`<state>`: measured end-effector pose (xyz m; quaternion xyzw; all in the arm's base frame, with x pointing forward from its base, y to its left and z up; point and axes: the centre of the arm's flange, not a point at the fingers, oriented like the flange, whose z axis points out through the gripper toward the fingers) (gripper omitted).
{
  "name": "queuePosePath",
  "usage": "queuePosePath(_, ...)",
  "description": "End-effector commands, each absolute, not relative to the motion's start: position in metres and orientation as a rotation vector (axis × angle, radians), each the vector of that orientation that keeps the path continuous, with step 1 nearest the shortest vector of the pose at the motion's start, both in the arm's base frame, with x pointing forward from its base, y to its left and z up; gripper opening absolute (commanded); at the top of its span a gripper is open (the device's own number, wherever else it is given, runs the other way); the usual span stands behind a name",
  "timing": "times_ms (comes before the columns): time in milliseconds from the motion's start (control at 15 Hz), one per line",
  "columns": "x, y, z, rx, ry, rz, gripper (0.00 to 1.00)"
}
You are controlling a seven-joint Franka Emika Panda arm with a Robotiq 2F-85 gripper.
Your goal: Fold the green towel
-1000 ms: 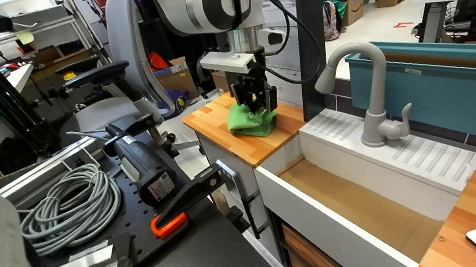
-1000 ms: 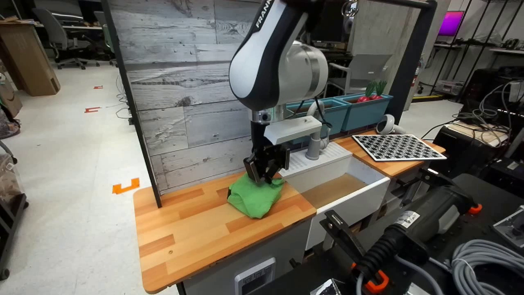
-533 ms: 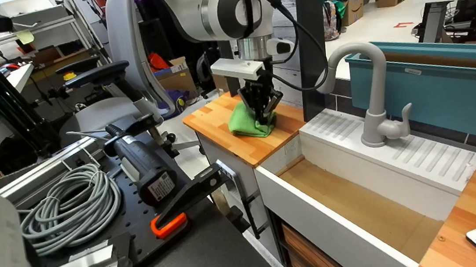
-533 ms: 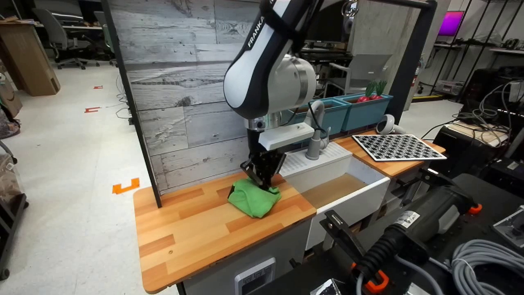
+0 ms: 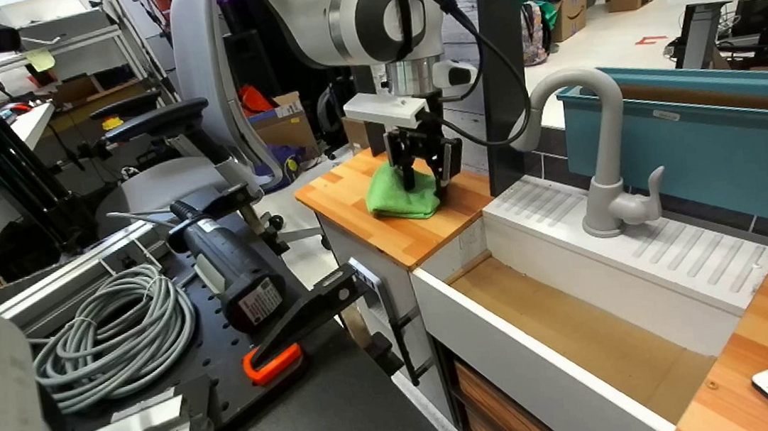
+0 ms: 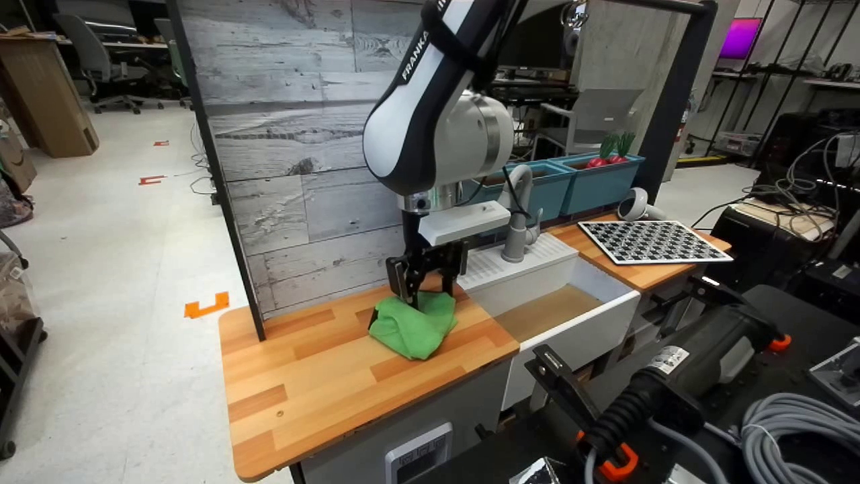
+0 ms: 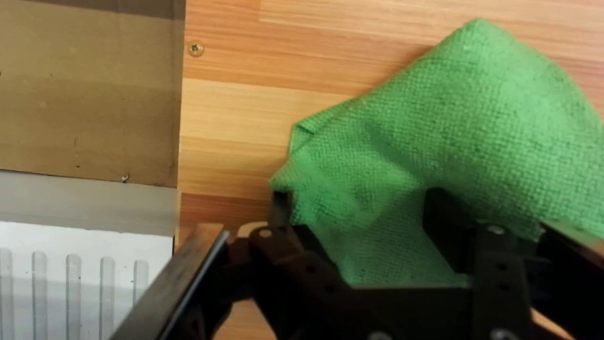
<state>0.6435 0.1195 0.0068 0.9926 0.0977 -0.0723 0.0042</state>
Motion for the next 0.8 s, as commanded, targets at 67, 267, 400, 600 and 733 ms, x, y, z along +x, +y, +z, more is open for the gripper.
queuePosePath(67,0.618,0.135,0.041,3.138,0.255,-0.121,1.0)
queuePosePath(267,0.59,0.148,0.076,3.162,0.255,0.001,1.0)
queuePosePath(400,0.566,0.158,0.094,3.173,0.279,0.064,1.0)
queuePosePath(600,0.591,0.166,0.075,3.161,0.319,0.042,1.0)
queuePosePath(733,0.571,0.17,0.084,3.158,0.343,0.026,1.0)
